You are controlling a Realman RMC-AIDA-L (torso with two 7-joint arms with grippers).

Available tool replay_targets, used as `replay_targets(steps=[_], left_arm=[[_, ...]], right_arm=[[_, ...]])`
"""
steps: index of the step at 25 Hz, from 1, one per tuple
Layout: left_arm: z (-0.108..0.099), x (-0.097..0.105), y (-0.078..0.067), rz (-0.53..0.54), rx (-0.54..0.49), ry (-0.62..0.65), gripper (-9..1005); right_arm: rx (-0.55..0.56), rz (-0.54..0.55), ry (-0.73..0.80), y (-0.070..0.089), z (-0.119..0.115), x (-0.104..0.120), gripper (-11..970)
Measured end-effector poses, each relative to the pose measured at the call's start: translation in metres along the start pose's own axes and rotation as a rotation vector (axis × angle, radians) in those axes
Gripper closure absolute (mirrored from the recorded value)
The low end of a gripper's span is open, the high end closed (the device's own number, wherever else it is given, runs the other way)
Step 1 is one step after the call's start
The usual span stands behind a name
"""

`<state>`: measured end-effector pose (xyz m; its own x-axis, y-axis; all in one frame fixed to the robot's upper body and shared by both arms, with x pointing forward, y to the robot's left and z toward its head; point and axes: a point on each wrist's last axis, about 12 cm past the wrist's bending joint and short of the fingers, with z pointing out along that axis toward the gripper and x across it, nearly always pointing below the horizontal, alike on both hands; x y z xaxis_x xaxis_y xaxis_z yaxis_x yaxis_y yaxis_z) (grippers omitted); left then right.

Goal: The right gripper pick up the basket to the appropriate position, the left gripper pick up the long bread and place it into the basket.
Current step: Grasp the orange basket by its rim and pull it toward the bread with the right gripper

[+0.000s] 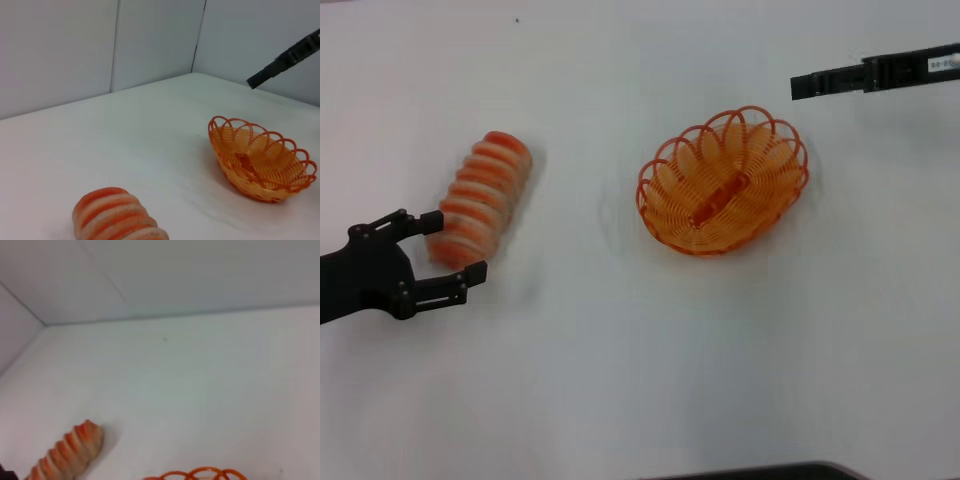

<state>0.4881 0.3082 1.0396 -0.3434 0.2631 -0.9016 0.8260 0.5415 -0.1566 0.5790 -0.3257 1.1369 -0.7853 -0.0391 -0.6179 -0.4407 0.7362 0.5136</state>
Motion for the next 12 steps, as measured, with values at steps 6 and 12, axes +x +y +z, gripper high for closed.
replay_targets(steps=[6, 12], left_arm=[[-0.001, 0.001, 0.0, 0.001, -0.004, 0.0, 85], [-0.001, 0.001, -0.001, 0.0, -0.003, -0.001, 86]], right_arm=[[0.099, -0.031, 0.172, 0.021, 0.024, -0.037, 75], [0.237, -0.146, 0.285, 0.041, 0.047, -0.062, 76]])
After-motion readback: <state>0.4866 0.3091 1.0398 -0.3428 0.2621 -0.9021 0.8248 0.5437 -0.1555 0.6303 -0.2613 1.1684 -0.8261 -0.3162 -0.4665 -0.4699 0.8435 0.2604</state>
